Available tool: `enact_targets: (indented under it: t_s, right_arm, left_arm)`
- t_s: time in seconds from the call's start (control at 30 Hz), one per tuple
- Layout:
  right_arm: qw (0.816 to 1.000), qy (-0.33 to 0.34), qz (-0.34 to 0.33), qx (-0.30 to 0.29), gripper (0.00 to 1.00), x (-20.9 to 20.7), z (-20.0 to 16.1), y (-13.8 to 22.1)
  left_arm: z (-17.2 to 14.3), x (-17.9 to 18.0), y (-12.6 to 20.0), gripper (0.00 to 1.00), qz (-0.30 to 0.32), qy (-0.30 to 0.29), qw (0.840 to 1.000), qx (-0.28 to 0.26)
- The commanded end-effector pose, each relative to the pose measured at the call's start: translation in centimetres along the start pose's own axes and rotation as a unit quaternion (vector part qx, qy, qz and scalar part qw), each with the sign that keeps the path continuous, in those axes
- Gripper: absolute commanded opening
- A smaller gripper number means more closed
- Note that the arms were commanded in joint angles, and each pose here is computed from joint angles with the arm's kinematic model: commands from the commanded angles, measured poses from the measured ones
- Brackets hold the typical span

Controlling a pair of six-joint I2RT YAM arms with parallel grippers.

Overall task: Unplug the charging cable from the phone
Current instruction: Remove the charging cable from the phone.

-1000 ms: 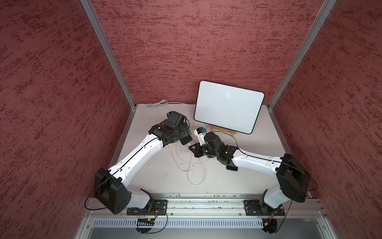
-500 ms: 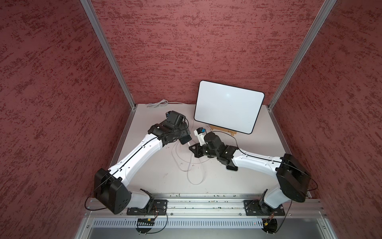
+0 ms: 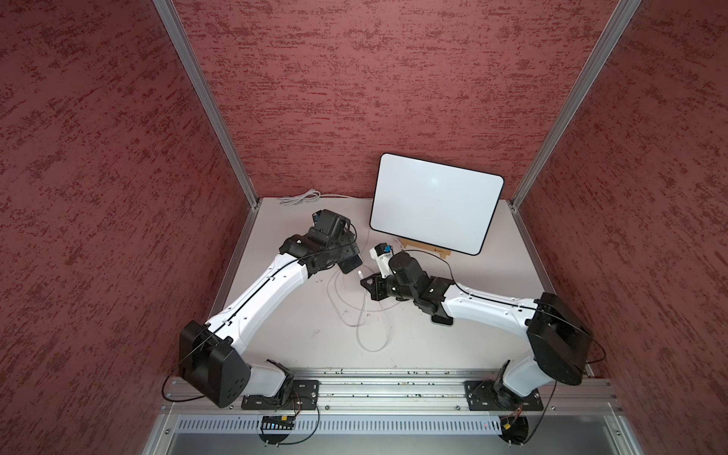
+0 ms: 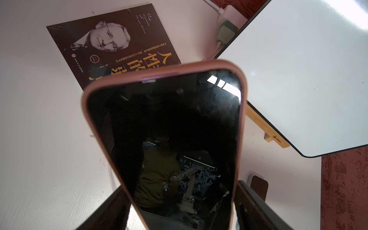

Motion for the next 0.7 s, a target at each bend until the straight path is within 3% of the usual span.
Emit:
enact_targets:
  t_s: [0.0, 0.67]
  right_arm:
    - [1.0, 0.011, -0.01, -0.013, 0.0, 0.3, 0.3, 0.8]
    - [0.992, -0.077, -0.099, 0.03, 0.0, -4.8, 1.8, -4.8]
  left_arm:
    - [1.7, -0.8, 2.4, 0.53, -0.039, 0.003, 0.999, -0.037]
    - [-0.5, 4.1, 4.3, 0.54, -0.018, 0.02, 0.999, -0.032]
Point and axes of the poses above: each gripper's point midway between its finger pads, its own y axis back along the fingers, its own x axis along the line the jaws close on, z = x × y, the point moved 8 cm from there along y, back along the fingers, and after that the axes turned 7 degrees about y, right-handed, at the moved point
